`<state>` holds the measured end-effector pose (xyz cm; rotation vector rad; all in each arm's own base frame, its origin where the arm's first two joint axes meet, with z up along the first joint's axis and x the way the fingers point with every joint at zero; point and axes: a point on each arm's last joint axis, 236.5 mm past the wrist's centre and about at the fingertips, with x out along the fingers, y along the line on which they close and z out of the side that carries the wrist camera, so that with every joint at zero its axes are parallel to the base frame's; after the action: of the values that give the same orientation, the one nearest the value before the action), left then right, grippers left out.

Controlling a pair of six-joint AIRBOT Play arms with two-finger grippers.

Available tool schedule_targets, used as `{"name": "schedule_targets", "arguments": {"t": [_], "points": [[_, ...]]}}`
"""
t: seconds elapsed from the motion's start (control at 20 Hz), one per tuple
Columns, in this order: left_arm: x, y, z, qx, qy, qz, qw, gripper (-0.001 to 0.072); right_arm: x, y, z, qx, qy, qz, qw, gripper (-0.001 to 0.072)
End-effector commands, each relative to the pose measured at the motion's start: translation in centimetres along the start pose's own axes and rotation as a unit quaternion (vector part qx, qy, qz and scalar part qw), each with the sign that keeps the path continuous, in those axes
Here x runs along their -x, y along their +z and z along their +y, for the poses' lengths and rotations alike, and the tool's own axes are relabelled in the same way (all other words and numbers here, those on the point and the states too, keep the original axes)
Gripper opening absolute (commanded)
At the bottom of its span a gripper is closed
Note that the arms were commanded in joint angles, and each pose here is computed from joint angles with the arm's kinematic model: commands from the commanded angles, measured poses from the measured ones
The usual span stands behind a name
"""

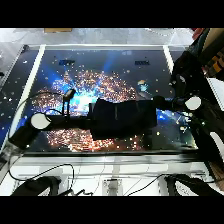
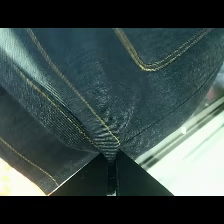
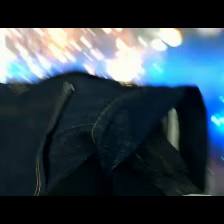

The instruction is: Fold the clothes and pants, and hang the long-sleeved shirts on hangers.

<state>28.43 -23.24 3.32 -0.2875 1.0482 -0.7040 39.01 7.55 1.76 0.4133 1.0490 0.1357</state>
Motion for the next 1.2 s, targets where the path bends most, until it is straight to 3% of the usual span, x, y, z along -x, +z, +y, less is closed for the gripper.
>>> {"name": "schedule_targets", "arguments": {"t": [0.0,0.2,0.25,0.3,0.35,0.4,0.5,0.75,1.0,1.15], "points": [[-3.5,-1.0,2.8,0.051,0.032,0.000,0.998,0.0017,-1.4,-3.6,-3.6,0.021,-0.051,0.087,0.995,0.0041],[-7.5,-3.4,4.1,0.163,0.018,0.048,0.985,0.0031,-3.6,-6.2,-4.9,0.007,-0.061,0.148,0.987,0.0042],[-8.1,-3.7,4.4,0.176,0.018,0.054,0.983,0.0122,-4.0,-6.4,-5.1,0.006,-0.063,0.155,0.986,0.0059],[-8.4,-3.8,4.7,0.179,0.021,0.055,0.982,0.0420,-4.1,-6.5,-5.4,0.008,-0.067,0.156,0.986,0.0207],[-8.4,-3.6,5.0,0.178,0.024,0.049,0.982,0.0720,-4.2,-6.2,-5.7,0.013,-0.073,0.152,0.986,0.0519],[-8.3,-3.2,4.9,0.173,0.023,0.045,0.984,0.0706,-4.1,-5.6,-6.2,0.022,-0.082,0.143,0.986,0.0655],[-7.6,-1.6,4.7,0.152,0.018,0.028,0.988,0.0705,-3.5,-3.5,-7.6,0.033,-0.104,0.116,0.987,0.0655],[-3.9,5.0,2.7,0.111,-0.001,-0.055,0.992,0.0704,0.2,2.0,-12.8,-0.072,-0.109,0.055,0.990,0.0654],[-2.4,6.5,1.4,0.082,-0.010,-0.079,0.993,0.0704,-1.6,-1.0,-9.1,-0.117,0.097,0.154,0.976,0.0657],[-2.4,6.5,1.3,0.082,-0.010,-0.078,0.994,0.0704,-4.5,-0.6,-8.3,-0.099,0.101,0.143,0.980,0.0669]]}}
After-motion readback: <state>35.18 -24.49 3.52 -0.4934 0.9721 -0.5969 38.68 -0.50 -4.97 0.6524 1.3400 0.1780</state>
